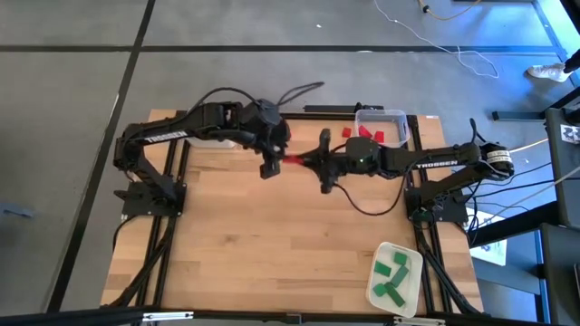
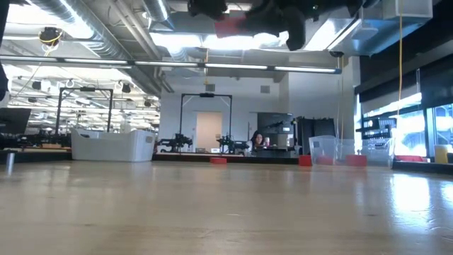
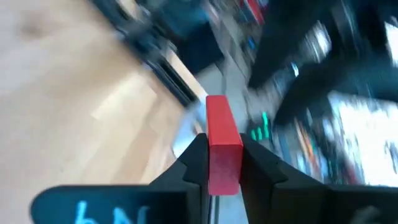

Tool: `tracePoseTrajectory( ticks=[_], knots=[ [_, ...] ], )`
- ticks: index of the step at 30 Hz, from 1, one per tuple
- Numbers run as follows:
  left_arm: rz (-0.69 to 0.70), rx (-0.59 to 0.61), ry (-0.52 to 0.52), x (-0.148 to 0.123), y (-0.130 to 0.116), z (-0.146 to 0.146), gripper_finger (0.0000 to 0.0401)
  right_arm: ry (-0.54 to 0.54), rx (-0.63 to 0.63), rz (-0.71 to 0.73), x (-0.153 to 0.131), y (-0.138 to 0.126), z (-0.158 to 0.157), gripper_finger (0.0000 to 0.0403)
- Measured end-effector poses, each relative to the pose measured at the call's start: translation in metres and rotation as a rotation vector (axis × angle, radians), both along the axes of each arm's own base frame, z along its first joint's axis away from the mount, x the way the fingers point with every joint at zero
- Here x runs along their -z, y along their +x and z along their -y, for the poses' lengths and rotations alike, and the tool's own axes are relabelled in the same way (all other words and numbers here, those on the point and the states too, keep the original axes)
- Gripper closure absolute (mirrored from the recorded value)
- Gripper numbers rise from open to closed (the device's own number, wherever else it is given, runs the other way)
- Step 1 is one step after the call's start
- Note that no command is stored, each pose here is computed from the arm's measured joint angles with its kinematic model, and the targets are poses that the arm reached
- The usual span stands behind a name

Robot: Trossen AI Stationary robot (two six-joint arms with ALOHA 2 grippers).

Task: Sort & place blocks by color
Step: Put the red block into the transparent bin

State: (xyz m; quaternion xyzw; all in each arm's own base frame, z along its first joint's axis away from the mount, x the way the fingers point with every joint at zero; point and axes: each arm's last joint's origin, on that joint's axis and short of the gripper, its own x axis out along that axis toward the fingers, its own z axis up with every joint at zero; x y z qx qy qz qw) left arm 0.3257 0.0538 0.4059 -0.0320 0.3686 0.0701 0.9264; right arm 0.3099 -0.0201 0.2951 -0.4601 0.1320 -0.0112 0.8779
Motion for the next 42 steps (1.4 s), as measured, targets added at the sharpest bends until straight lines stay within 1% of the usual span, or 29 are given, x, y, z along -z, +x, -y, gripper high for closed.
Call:
tracePoseTrajectory(
  ticks=[3, 7, 10, 12, 15, 18, 21, 24, 27, 31, 34, 37, 42],
  knots=[
    [-0.014, -0.064, 0.074, -0.004, -0.007, -0.007, 0.0246, 0.106, 0.208, 0.025, -0.002, -0.001, 0.008, 0.0346],
    [-0.05, -0.122, 0.136, -0.006, -0.017, -0.016, 0.0246, 0.188, 0.52, 0.037, -0.005, -0.006, 0.025, 0.0346],
    [-0.123, -0.14, 0.176, -0.002, -0.023, -0.023, 0.0246, 0.279, 0.758, 0.033, -0.01, -0.012, 0.039, 0.0346],
    [-0.161, -0.154, 0.208, -0.001, -0.026, -0.027, 0.0246, 0.384, 0.885, 0.026, -0.017, -0.019, 0.048, 0.0346],
    [-0.214, -0.162, 0.241, 0.001, -0.032, -0.035, 0.0246, 0.601, 1.042, 0.011, -0.028, -0.033, 0.065, 0.0346],
    [-0.23, -0.155, 0.253, 0.001, -0.034, -0.042, 0.0246, 0.812, 1.213, -0.003, -0.035, -0.052, 0.083, 0.0346],
    [-0.25, -0.144, 0.27, 0.002, -0.038, -0.049, 0.0246, 0.96, 1.386, -0.023, -0.036, -0.072, 0.099, 0.0346],
    [-0.266, -0.139, 0.294, 0.002, -0.041, -0.057, 0.0246, 1.066, 1.541, -0.042, -0.03, -0.091, 0.114, 0.0346],
    [-0.276, -0.15, 0.304, 0.002, -0.044, -0.065, 0.0246, 1.139, 1.643, -0.059, -0.019, -0.105, 0.129, 0.0346],
    [-0.274, -0.168, 0.285, 0.002, -0.048, -0.076, 0.0246, 1.207, 1.738, -0.058, -0.001, -0.123, 0.149, 0.0346],
    [-0.264, -0.17, 0.257, 0.002, -0.051, -0.082, 0.0246, 1.208, 1.808, -0.094, 0.02, -0.135, 0.162, 0.0346],
    [-0.252, -0.176, 0.246, 0.001, -0.053, -0.086, 0.0246, 1.182, 1.824, -0.129, 0.042, -0.142, 0.175, 0.0346],
    [-0.227, -0.203, 0.249, 0.0, -0.053, -0.092, 0.0246, 1.175, 1.8, -0.142, 0.069, -0.145, 0.192, 0.0346]
  ],
)
